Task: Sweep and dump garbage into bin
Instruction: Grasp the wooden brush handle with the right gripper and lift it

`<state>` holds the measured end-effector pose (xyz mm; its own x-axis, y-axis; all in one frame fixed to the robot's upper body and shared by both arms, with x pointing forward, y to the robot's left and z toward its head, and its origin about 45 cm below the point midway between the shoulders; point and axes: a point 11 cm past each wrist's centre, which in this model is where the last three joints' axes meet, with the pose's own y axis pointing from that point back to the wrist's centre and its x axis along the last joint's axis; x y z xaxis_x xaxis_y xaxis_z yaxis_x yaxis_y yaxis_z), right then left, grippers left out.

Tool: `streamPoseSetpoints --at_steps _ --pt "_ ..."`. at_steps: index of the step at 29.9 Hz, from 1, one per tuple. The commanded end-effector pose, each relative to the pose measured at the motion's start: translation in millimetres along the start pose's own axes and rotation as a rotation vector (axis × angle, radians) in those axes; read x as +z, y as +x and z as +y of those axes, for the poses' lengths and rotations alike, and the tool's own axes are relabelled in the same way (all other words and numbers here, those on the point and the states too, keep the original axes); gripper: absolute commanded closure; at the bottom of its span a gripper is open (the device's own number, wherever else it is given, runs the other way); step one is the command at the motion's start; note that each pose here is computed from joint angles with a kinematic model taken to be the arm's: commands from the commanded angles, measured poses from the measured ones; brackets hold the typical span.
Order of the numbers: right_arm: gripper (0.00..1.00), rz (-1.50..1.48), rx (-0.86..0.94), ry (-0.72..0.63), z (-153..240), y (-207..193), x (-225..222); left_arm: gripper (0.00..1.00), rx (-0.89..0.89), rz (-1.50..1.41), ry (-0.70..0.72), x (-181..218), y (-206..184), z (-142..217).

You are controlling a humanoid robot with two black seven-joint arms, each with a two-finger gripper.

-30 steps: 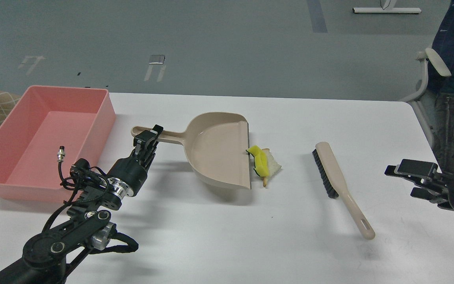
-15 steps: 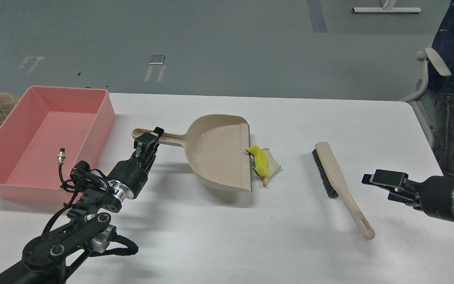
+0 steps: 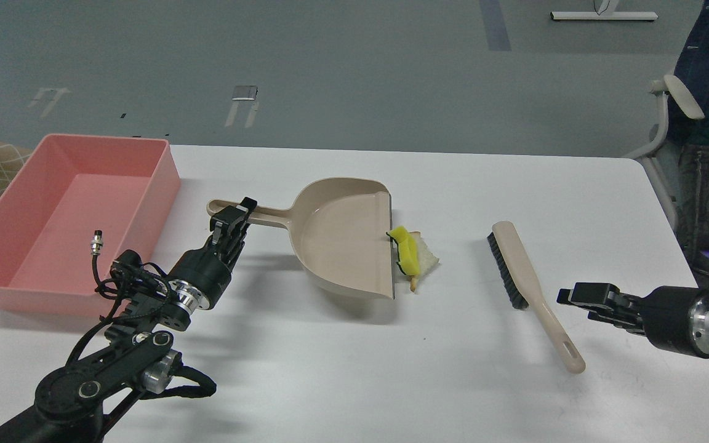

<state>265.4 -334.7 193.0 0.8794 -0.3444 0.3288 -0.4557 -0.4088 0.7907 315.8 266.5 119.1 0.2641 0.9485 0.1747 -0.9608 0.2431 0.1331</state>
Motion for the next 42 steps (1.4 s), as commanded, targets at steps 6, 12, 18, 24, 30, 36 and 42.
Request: streamPoseSetpoints --at_steps 6,12,18,24,30,36,42 --pt "0.33 -0.005 -0.04 -0.001 -10 -14 -1 1.0 0.0 -0.001 -0.001 1 0 0" --pt "0.34 -0.004 -0.042 0.004 -11 -14 -3 1.0 0.0 -0.002 -0.002 1 1 -1" --pt "0.38 -0.006 -0.048 -0.013 -14 -16 -2 1.0 0.0 -0.001 -0.001 1 0 0" --pt "0.38 -0.007 -0.053 -0.01 -17 -18 -4 1.0 0.0 -0.001 -0.003 1 0 0" --pt "0.38 -0.01 -0.059 -0.008 -21 -21 -7 1.0 0.0 -0.001 -0.004 1 0 -1" --pt "0.39 -0.011 -0.066 -0.004 -24 -23 -9 1.0 0.0 -0.002 -0.007 2 1 -2" --pt "0.47 -0.011 -0.067 -0.005 -24 -24 -9 1.0 0.0 -0.001 -0.006 2 0 -1"
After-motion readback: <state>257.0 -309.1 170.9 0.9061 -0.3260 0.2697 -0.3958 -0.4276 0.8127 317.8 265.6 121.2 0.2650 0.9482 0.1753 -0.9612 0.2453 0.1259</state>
